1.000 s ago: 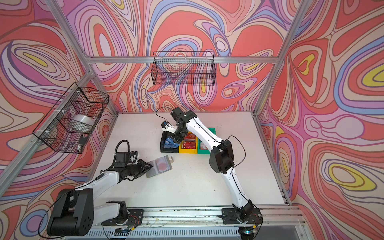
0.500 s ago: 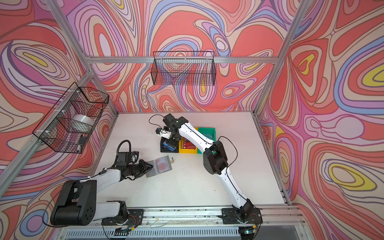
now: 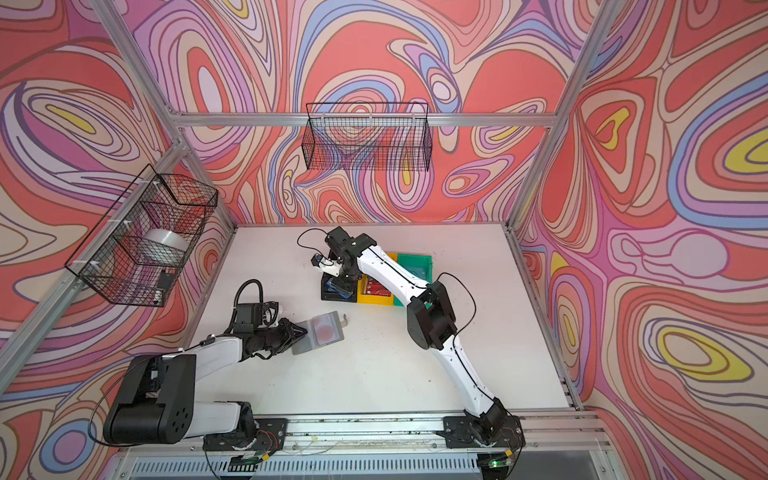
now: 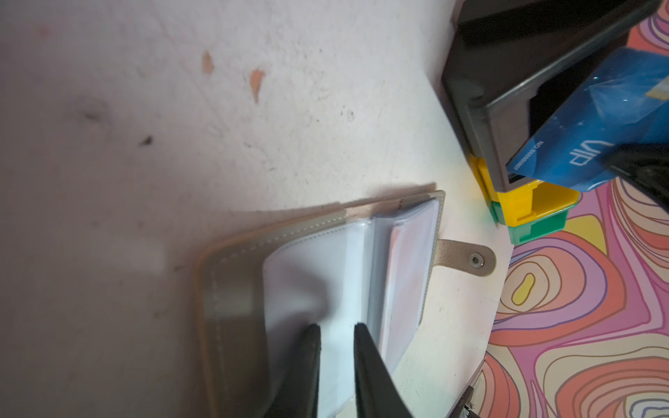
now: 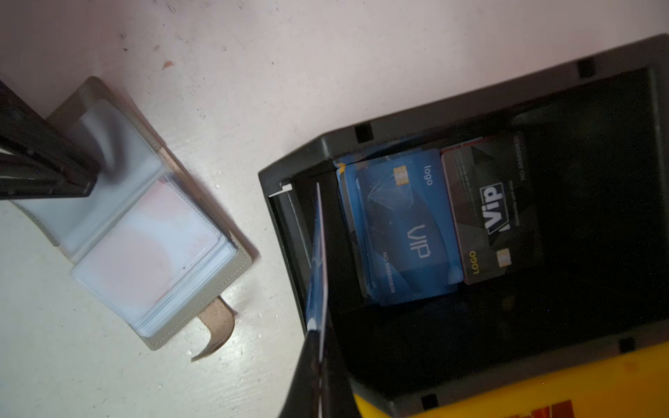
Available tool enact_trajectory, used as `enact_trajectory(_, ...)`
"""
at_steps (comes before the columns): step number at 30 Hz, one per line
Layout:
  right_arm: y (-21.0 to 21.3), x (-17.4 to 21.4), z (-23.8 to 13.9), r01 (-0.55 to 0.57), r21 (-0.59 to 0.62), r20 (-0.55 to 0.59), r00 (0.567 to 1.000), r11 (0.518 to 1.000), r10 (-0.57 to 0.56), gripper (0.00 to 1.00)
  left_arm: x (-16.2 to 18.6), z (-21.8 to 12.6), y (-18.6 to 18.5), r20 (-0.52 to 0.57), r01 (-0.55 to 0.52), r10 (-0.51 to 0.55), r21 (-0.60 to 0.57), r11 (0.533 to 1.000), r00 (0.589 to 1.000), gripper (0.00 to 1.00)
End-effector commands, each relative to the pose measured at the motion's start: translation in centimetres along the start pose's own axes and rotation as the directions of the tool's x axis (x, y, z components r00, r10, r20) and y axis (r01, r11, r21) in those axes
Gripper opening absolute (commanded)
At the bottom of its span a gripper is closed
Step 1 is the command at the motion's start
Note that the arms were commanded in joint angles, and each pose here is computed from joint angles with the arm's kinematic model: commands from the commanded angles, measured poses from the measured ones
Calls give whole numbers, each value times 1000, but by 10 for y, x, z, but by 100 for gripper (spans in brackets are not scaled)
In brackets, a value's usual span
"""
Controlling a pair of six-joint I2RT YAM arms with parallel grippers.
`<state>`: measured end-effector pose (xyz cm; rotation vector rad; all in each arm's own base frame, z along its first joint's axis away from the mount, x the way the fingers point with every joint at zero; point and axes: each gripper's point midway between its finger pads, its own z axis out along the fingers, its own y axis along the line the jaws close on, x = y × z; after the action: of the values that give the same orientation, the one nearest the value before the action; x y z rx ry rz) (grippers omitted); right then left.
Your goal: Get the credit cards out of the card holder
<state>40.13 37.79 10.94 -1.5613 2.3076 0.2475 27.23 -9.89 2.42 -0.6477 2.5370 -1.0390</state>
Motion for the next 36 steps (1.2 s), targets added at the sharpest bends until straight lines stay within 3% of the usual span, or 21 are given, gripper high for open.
enact_trajectory(1, -13, -8, -32, 8, 84, 40, 999, 996, -11, 0, 8, 3, 17, -18, 13, -14, -61, 998, 1000, 21)
enact_trajectory(14, -21, 1, -15, 61, 120, -27, 998, 991, -58, 0, 8, 4, 16, -17, 11, -12, -60, 998, 1000, 21)
enact_trajectory(36, -7, 31, 32, 194, 56, -193, 964, 979, -180, 0, 7, 6, 16, -21, 10, -11, -59, 998, 1000, 21)
